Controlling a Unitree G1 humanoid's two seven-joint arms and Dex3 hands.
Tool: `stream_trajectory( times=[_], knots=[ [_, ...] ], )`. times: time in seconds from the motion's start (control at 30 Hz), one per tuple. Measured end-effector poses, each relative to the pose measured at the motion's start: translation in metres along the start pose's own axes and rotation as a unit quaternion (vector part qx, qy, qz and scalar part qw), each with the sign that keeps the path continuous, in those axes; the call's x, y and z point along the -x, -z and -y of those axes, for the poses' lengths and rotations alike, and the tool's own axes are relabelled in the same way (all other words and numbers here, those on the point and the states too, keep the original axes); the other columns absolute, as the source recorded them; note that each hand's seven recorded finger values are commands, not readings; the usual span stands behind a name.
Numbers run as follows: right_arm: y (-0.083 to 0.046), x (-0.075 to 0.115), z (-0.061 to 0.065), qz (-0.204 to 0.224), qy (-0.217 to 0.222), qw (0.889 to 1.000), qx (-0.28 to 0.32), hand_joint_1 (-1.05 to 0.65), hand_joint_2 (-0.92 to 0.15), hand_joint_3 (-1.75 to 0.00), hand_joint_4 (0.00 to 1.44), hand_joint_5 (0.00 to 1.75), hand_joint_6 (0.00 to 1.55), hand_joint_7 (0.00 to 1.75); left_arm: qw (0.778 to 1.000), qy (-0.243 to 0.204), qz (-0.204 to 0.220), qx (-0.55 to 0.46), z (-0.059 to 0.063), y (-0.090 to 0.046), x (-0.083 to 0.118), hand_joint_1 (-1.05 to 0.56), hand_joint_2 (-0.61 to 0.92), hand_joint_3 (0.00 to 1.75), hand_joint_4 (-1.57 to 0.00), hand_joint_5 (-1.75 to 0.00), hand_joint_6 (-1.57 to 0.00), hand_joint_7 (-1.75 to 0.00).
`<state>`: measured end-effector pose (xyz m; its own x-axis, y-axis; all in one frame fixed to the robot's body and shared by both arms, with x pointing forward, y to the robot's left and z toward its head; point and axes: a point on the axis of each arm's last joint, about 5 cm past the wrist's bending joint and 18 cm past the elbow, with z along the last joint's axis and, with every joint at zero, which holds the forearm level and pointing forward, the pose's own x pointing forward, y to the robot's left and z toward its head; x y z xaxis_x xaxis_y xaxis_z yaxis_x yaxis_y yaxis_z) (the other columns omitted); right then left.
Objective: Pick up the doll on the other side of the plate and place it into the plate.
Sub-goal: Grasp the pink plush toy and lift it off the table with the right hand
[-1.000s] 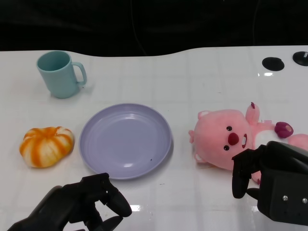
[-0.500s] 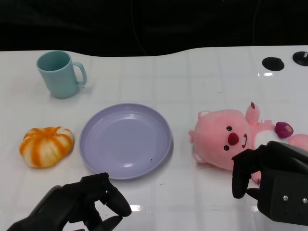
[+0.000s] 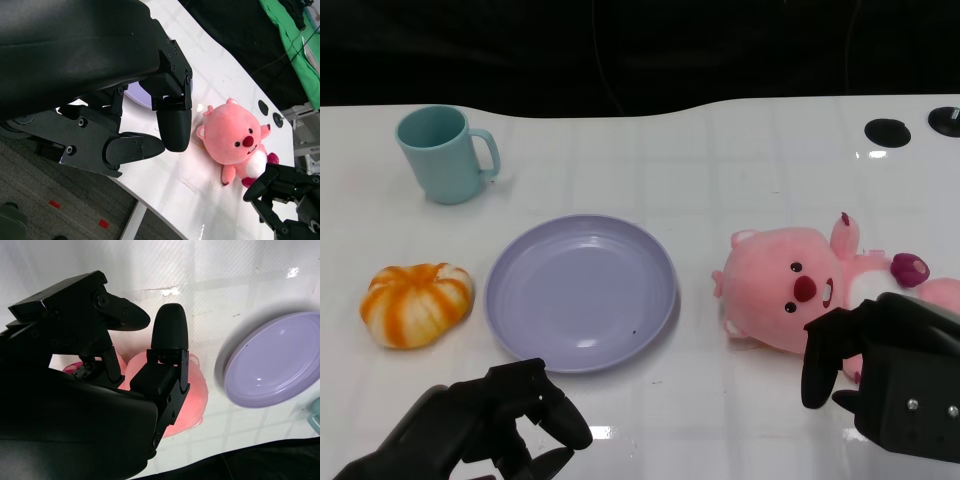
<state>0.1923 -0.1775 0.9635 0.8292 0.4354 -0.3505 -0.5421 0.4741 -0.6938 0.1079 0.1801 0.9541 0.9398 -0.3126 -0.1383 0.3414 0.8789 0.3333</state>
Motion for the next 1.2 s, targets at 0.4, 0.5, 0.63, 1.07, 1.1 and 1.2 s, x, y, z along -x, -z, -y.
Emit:
stream_trajectory(
  times=[0.4, 0.5, 0.63, 1.07, 1.1, 1.2],
  knots=[
    [0.000, 0.002, 0.005, 0.016, 0.080, 0.994, -0.076, -0.33, -0.92, -0.14, 0.41, 0.86, 0.50, 0.18, 1.000, 0.000, -0.001, 0.000, 0.000, 0.001, -0.001, -0.21, 0.90, 0.46, -0.63, -1.54, -0.62, -1.26],
    [0.001, 0.002, 0.006, 0.005, 0.085, 0.993, -0.082, -0.44, -0.92, -0.15, 0.27, 0.73, 0.35, 0.09, 1.000, 0.000, -0.001, 0.000, 0.000, 0.001, -0.001, -0.21, 0.90, 0.46, -0.63, -1.54, -0.62, -1.26],
    [-0.001, 0.003, 0.009, -0.009, 0.100, 0.992, -0.083, -0.54, -0.92, -0.15, 0.15, 0.66, 0.24, 0.02, 1.000, 0.000, 0.000, 0.000, 0.000, 0.001, -0.001, -0.21, 0.90, 0.47, -0.62, -1.55, -0.61, -1.26],
    [-0.007, 0.005, 0.035, -0.066, 0.119, 0.991, -0.010, -0.70, -0.92, -0.13, 0.11, 0.61, 0.15, 0.01, 1.000, 0.006, 0.002, 0.000, 0.002, 0.001, -0.003, -0.21, 0.90, 0.47, -0.62, -1.55, -0.61, -1.27],
    [-0.008, 0.004, 0.035, -0.069, 0.114, 0.991, 0.002, -0.72, -0.92, -0.14, 0.15, 0.62, 0.16, 0.01, 1.000, 0.006, 0.001, 0.000, 0.002, 0.001, -0.004, -0.21, 0.90, 0.47, -0.62, -1.55, -0.61, -1.27],
    [-0.012, -0.002, 0.036, -0.090, 0.091, 0.990, 0.060, -0.73, -0.92, -0.11, 0.25, 0.60, 0.17, 0.01, 1.000, 0.007, 0.000, 0.005, 0.002, 0.003, -0.006, -0.20, 0.90, 0.47, -0.62, -1.55, -0.61, -1.27]
  ],
)
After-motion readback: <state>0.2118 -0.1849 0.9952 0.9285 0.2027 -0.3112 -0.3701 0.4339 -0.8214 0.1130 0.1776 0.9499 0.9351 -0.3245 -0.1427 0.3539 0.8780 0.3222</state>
